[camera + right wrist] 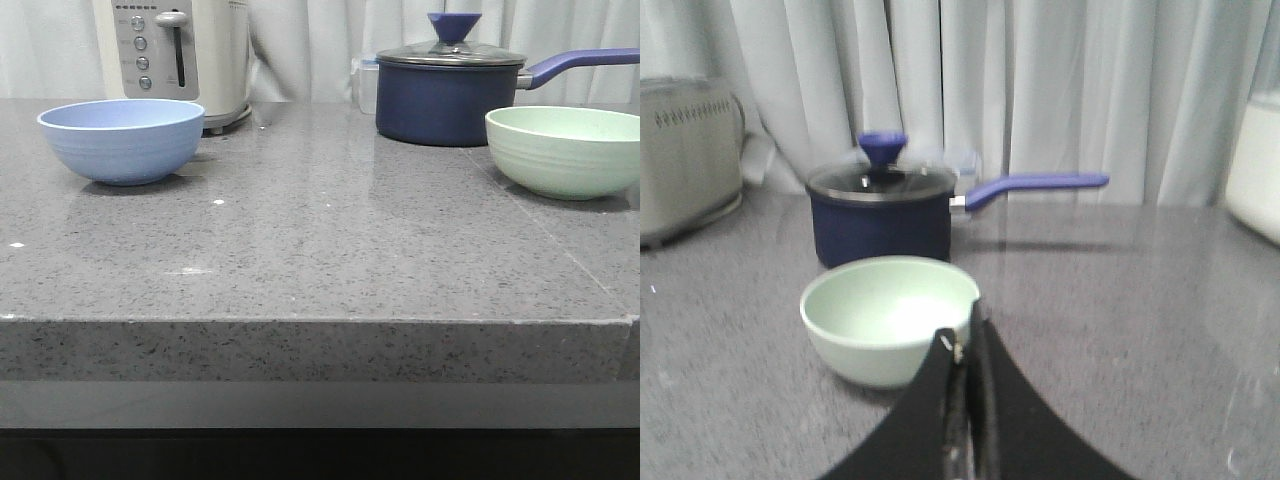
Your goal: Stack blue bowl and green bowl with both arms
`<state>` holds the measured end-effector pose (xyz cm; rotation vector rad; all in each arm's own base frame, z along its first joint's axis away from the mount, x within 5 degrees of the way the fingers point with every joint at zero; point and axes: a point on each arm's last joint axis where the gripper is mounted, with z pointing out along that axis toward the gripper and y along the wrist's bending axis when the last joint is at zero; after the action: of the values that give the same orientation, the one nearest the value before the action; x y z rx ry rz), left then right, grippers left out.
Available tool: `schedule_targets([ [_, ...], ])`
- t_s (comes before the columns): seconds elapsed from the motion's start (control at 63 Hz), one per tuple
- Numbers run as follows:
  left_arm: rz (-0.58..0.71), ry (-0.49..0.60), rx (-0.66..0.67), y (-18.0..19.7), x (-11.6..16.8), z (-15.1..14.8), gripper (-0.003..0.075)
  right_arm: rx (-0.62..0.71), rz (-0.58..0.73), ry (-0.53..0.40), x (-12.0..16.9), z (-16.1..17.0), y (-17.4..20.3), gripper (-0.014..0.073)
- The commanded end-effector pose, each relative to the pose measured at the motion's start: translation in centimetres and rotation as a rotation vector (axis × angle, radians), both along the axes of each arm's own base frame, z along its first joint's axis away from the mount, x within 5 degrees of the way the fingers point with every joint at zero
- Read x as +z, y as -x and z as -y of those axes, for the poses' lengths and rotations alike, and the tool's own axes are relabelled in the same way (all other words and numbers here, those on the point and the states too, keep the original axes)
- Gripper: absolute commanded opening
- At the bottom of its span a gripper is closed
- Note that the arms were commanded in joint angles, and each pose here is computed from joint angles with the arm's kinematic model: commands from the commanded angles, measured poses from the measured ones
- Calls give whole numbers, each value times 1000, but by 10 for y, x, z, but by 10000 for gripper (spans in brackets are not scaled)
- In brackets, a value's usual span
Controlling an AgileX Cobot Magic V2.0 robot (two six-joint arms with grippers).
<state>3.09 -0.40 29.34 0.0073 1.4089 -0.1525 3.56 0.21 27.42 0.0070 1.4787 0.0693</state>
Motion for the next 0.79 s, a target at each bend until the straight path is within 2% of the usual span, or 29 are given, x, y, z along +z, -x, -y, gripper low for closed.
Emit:
schedule_targets([
  [0.0, 41, 14, -13, 8, 38, 0, -20, -11, 65, 20, 37, 1, 8, -54],
  [0.127, -64, -1, -24, 5, 72, 1, -20, -23, 3, 54, 70, 2, 8, -54],
  [0.318, -211, -14, -36, -14, 98, 4, -20, -20, -106, 58, 100, 1, -7, -54],
  [0.508, -285, -19, -36, -35, 96, 6, -20, -15, -299, 64, 94, 1, -36, -54],
  [0.778, -368, -24, -35, -53, 82, 7, -20, -11, -431, 67, 82, 0, -66, -54],
])
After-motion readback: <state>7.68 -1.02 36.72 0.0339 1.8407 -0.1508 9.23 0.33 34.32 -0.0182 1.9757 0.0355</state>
